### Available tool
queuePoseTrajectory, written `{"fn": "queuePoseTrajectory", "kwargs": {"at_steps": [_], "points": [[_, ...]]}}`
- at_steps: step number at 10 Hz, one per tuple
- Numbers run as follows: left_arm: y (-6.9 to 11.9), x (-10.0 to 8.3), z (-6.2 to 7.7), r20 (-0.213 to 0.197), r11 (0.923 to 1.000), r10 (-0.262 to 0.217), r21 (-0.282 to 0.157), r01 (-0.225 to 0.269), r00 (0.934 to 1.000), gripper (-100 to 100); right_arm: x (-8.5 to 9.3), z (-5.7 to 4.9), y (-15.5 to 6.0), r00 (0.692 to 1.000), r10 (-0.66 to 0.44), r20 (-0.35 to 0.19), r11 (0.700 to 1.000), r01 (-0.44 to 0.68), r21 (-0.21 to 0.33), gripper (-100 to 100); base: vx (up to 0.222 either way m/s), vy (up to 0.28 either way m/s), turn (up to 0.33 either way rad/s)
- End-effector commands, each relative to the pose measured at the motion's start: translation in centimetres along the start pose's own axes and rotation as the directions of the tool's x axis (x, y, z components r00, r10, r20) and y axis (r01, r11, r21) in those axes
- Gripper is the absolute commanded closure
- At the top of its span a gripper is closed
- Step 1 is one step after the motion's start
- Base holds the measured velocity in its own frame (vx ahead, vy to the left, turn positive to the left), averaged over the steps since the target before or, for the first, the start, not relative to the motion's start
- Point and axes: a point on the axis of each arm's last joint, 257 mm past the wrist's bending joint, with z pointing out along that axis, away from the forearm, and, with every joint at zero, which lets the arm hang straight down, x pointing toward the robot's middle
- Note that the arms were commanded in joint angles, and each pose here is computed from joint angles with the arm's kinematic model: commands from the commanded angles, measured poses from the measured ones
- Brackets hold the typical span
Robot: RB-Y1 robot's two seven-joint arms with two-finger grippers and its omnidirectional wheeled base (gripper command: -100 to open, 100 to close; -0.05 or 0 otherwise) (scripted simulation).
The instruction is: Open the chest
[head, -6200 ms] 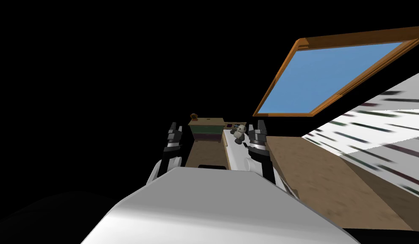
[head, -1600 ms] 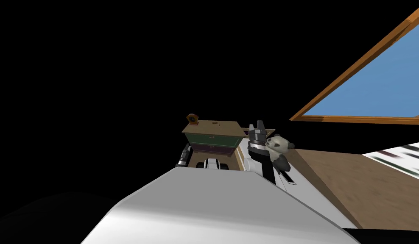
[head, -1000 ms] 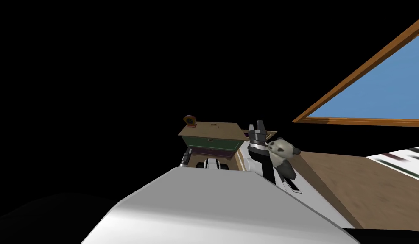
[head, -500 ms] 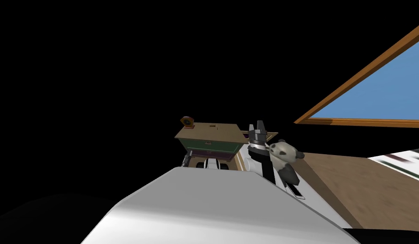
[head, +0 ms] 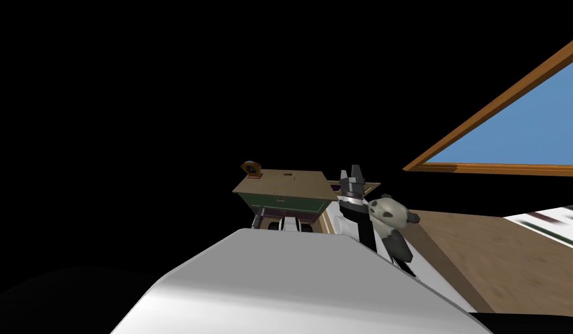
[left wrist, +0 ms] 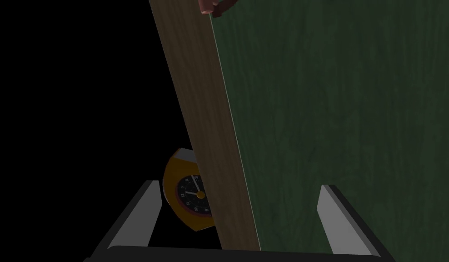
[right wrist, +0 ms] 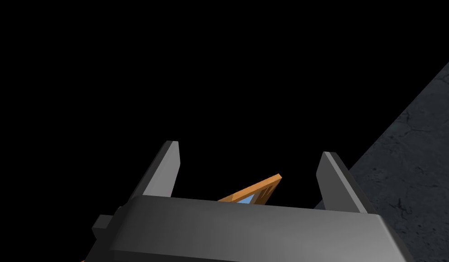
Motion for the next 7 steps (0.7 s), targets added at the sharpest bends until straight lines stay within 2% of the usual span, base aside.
{"fn": "queuePoseTrajectory", "kwargs": {"at_steps": [1,4,7], "points": [[0.4,1.6,-0.7,0.003,0.9999,-0.011,-0.001,0.011,0.9999,-100,0.0,0.0,0.0,1.000,0.000,0.000,1.000,0.000,0.000,0,0.066,-0.061,-0.016],[0.2,4.4,-1.0,0.019,0.9988,-0.048,0.007,0.048,0.9987,-100,0.0,0.0,0.0,1.000,0.000,0.000,1.000,0.000,0.000,0,0.083,-0.065,-0.009],[-0.7,7.7,-0.5,0.050,0.9936,-0.112,0.021,0.111,0.9924,-100,0.0,0.0,0.0,1.000,0.000,0.000,1.000,0.000,0.000,0,-0.002,0.000,-0.001]]}}
